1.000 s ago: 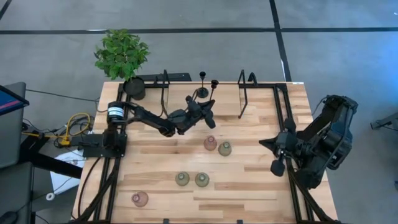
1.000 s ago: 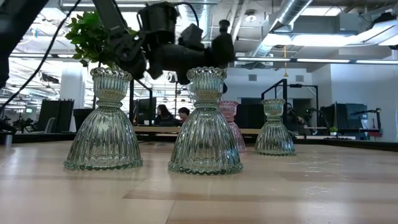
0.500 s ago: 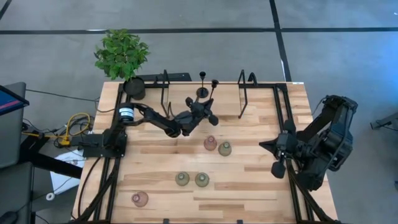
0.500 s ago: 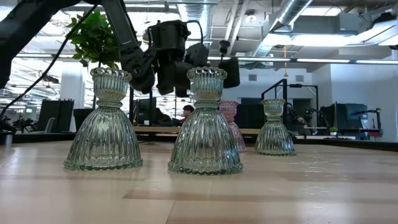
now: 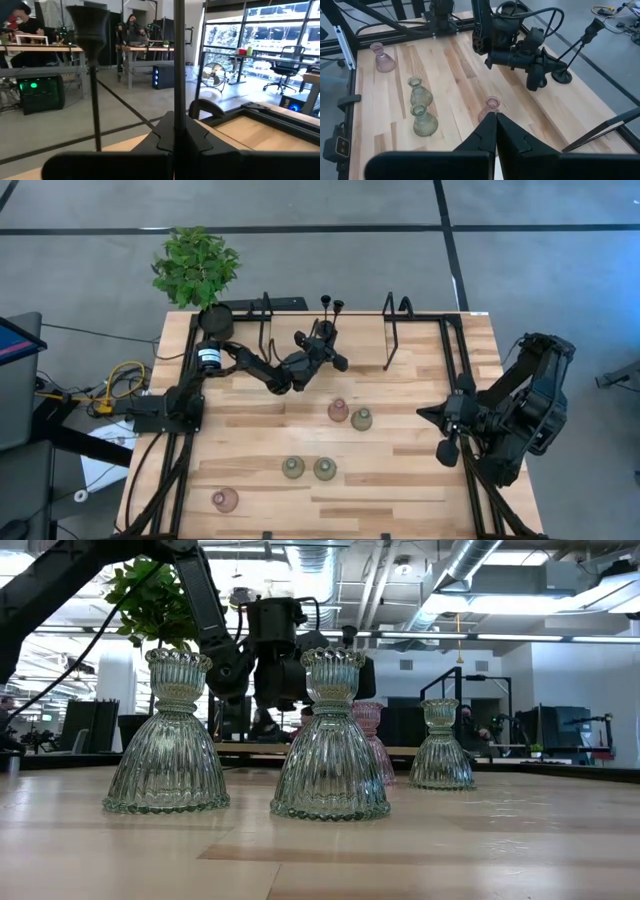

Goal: Pick & Place candle stick holders
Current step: Put the black candle holder on the shelf aligned with the black candle holder

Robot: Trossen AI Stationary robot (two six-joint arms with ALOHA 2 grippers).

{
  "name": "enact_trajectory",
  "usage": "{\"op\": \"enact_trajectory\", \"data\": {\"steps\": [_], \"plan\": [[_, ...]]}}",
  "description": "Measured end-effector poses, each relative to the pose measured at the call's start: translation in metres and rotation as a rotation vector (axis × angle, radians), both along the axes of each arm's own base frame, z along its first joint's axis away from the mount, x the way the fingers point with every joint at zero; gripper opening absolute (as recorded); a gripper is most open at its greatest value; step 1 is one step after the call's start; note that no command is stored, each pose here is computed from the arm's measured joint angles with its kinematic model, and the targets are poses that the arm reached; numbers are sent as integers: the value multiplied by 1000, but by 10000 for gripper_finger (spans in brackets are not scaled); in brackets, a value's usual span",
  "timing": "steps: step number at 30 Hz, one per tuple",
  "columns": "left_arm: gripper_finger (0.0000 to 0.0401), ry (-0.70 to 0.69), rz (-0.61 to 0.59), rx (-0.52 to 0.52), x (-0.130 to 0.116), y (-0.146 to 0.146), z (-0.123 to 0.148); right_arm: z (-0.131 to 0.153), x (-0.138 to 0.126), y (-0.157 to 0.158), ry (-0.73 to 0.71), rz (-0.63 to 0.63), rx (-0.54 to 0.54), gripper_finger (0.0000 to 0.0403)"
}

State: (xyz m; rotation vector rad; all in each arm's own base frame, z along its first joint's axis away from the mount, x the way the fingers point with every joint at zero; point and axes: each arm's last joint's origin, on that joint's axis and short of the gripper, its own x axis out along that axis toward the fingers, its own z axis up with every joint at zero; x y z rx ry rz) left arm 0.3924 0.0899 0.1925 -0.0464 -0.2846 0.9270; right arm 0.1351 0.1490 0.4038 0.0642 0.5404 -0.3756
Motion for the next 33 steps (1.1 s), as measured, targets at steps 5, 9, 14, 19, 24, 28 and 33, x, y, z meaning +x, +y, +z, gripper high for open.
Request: {"op": "enact_trajectory", "data": {"steps": [5, 9, 14, 19, 24, 28, 33], "plan": [[6, 0, 19, 0, -2, 8, 0, 0, 0, 0, -3, -1, 0, 0], [6, 5, 27, -1, -2, 11, 0, 0, 1, -1, -4, -10, 1, 0], [6, 27, 13, 1, -2, 13, -2, 0, 3, -2, -4, -17, -1, 0], [16, 52, 12, -4, -2, 14, -4, 0, 3, -2, -4, -17, 0, 0], [12, 56, 12, -5, -2, 14, -5, 0, 3, -1, -9, -17, 6, 0], [7, 57, 11, -8, -1, 14, -5, 0, 3, -1, -11, -17, 9, 0], [8, 57, 11, -8, -1, 14, -5, 1, 3, -1, -13, -17, 12, 0]]}}
